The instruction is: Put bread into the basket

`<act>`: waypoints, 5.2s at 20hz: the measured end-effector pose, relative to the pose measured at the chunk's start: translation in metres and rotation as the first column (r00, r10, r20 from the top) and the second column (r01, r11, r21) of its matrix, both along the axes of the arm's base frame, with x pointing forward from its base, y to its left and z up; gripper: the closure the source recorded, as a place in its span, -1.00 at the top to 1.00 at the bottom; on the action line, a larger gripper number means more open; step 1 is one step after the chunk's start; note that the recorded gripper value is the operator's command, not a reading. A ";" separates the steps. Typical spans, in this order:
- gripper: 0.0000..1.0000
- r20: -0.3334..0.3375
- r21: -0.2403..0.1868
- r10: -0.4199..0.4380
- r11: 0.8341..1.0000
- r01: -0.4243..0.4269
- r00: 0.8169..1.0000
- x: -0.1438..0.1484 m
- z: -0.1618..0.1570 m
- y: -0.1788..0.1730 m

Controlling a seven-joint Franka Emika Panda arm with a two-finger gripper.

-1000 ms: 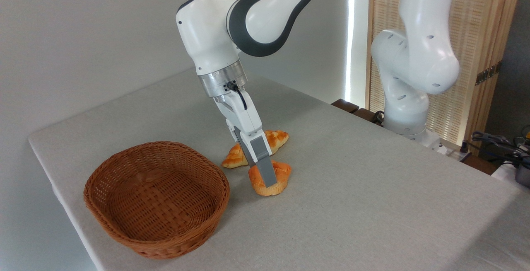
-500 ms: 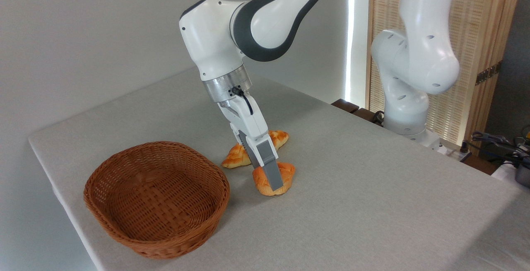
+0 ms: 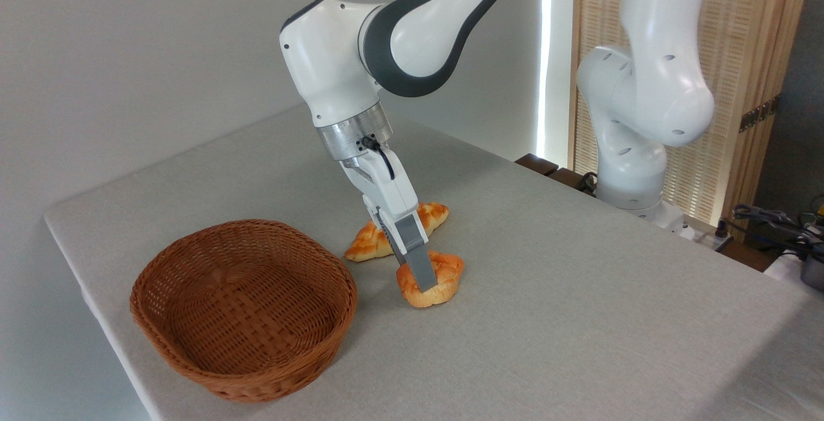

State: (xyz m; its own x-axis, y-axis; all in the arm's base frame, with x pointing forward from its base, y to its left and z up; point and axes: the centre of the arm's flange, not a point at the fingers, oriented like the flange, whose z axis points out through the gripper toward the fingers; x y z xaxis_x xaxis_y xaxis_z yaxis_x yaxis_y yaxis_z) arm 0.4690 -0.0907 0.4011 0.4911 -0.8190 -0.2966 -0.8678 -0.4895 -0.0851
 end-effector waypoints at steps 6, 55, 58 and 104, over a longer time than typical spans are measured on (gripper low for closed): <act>-0.42 -0.013 0.014 0.019 1.000 -0.018 1.000 0.003 0.016 0.003; 1.00 0.296 -0.054 -0.008 0.998 0.026 0.955 0.156 0.070 -0.014; 1.00 0.299 -0.055 -0.007 0.998 0.025 0.954 0.156 0.072 -0.013; 1.00 0.110 -0.361 0.324 0.894 -0.266 0.940 0.085 0.220 0.076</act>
State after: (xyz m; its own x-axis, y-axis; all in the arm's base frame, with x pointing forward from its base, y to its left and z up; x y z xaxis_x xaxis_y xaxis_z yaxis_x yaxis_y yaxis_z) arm 0.5536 -0.0151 0.6215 0.7431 -0.6649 0.0754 -0.6669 -0.7451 0.0027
